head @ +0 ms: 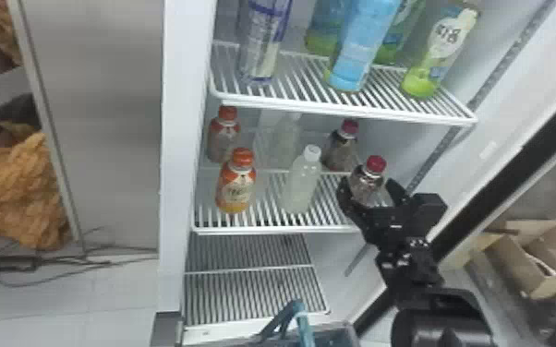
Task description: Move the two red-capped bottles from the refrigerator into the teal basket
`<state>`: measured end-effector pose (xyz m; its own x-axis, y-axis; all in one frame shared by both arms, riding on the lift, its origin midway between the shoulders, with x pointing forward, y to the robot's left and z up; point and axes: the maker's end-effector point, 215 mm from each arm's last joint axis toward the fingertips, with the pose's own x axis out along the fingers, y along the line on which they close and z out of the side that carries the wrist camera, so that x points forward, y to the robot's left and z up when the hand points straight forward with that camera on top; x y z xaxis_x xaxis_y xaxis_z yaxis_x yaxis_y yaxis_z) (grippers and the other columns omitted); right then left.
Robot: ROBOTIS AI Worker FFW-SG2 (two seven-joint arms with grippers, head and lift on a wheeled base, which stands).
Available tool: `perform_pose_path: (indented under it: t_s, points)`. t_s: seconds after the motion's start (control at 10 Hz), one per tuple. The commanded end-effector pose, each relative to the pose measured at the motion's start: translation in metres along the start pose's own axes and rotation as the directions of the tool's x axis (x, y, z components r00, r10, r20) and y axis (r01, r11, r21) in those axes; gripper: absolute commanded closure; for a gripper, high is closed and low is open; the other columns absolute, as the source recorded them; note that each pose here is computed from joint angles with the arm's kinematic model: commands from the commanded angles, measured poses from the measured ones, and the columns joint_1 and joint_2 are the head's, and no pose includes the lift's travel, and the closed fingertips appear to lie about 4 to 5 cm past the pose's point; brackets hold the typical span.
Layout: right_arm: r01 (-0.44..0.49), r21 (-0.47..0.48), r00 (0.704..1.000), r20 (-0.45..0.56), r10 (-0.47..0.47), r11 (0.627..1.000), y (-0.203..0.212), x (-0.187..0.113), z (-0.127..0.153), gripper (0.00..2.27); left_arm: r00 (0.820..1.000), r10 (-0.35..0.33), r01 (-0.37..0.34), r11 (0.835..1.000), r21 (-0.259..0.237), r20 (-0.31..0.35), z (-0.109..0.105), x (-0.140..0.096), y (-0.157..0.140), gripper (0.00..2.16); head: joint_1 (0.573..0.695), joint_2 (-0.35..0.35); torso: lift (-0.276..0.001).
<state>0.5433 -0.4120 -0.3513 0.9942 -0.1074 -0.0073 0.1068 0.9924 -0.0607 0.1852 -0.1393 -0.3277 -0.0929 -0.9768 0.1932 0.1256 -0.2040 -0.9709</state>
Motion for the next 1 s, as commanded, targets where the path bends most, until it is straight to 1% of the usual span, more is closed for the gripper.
perform_pose_path:
  t_s: [0.0,0.1,0.2,0.3,0.4,0.5,0.6,0.9]
  points:
    - [0.003,-0.001,1.000,-0.005,-0.003,1.000,-0.002,0.008,-0.001,0.07,1.000,0.000,0.000,1.000,0.002,0.002,0.001,0.000,0.000,1.12,0.695,-0.350,-0.228]
    - [0.003,0.001,1.000,-0.007,-0.003,1.000,-0.003,0.011,-0.002,0.11,1.000,-0.001,0.001,1.000,0.002,0.002,0.001,0.000,0.000,1.12,0.695,-0.350,-0.228]
    - [0.001,0.010,1.000,-0.007,-0.001,1.000,-0.004,0.013,-0.001,0.24,1.000,0.000,0.000,1.000,0.002,0.002,0.001,0.000,0.000,1.12,0.695,-0.350,-0.228]
    - [-0.002,0.023,1.000,-0.005,0.002,1.000,-0.003,0.014,0.000,0.49,1.000,-0.002,0.002,1.000,-0.003,0.001,-0.001,0.000,0.000,1.12,0.695,-0.350,-0.228]
    - [-0.002,0.039,1.000,-0.010,0.003,0.999,-0.003,0.013,-0.004,0.65,1.000,-0.002,0.002,1.000,-0.003,0.001,-0.001,0.000,0.000,1.12,0.695,-0.350,-0.228]
    - [-0.001,0.054,1.000,-0.015,0.002,0.999,-0.003,0.011,-0.007,0.65,1.000,-0.001,0.001,1.000,-0.004,-0.001,-0.002,0.000,0.000,1.12,0.695,-0.350,-0.228]
    - [-0.003,0.056,1.000,-0.009,0.004,0.998,-0.002,0.011,-0.004,0.66,1.000,-0.001,0.001,1.000,-0.004,-0.001,-0.002,0.000,0.000,1.12,0.695,-0.350,-0.228]
    - [-0.039,0.122,0.999,0.016,0.037,0.992,0.009,-0.008,0.017,0.66,1.000,-0.006,0.006,1.000,-0.008,-0.002,-0.002,0.001,-0.001,1.12,0.695,-0.350,-0.228]
